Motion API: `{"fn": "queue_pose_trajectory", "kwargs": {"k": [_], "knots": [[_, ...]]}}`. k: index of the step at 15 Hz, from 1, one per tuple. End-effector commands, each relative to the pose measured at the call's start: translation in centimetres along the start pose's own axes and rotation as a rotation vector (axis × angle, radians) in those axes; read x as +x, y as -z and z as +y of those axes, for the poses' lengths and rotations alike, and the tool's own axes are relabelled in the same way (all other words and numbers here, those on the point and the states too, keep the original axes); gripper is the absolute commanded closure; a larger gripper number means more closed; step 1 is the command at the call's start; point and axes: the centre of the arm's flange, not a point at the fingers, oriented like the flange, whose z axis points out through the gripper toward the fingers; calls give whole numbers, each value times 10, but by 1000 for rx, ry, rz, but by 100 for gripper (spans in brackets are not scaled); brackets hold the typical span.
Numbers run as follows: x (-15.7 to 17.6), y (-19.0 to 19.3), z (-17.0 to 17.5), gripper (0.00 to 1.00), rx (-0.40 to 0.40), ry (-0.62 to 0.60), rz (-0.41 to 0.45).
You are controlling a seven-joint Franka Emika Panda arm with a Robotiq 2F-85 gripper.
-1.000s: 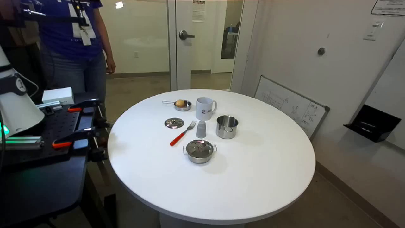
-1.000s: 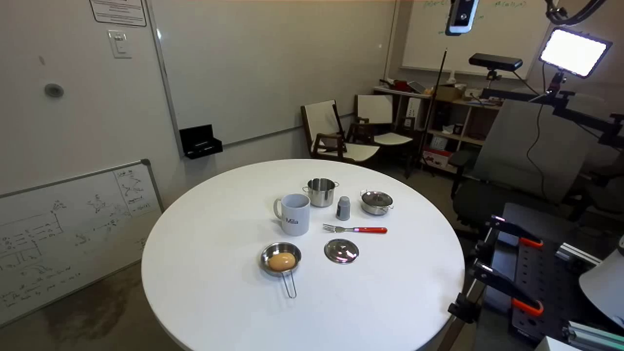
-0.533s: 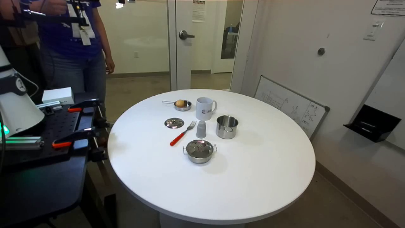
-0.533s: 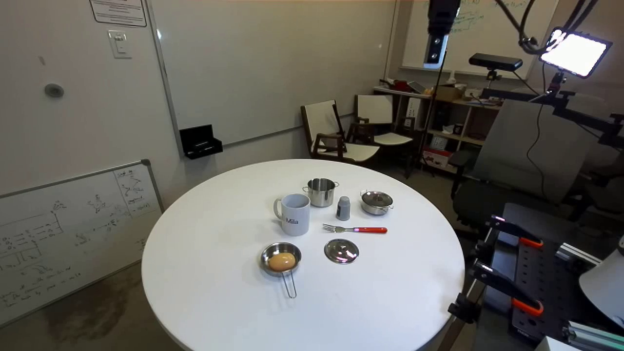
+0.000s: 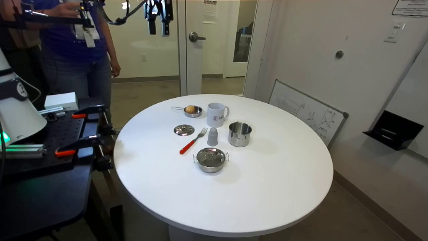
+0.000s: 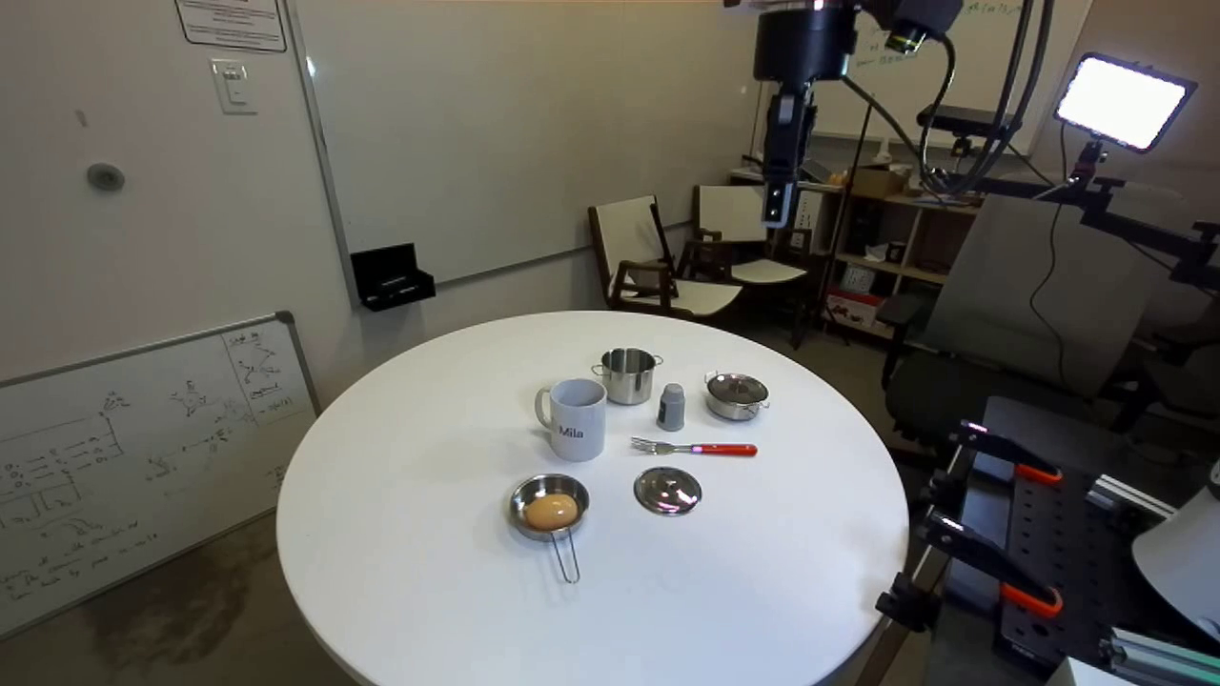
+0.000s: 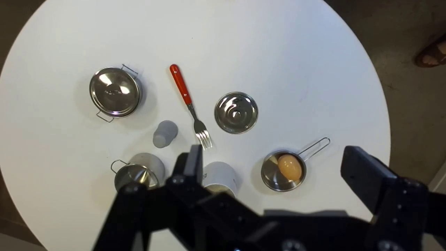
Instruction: Put the salt and pepper shaker in the mug
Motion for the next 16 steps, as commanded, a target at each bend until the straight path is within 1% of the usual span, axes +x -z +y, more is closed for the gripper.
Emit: {"fn": "queue_pose_trajectory", "kwargs": {"k": [1,3,6,7,8,9,13,16], "knots": [[3,-8,5,0,4,-10,-7],[6,-15,9,0,9,-17,-17],[8,-13,9,0,8,-16,-14],[12,-18,14,0,9,-54,-20],[18,-24,22,0,5,-101,-4],[26,-37,30,0,12,-109,-17],[54,-84,59,0,52,-105,25],[72,-119,80,0,23,-117,41]]}}
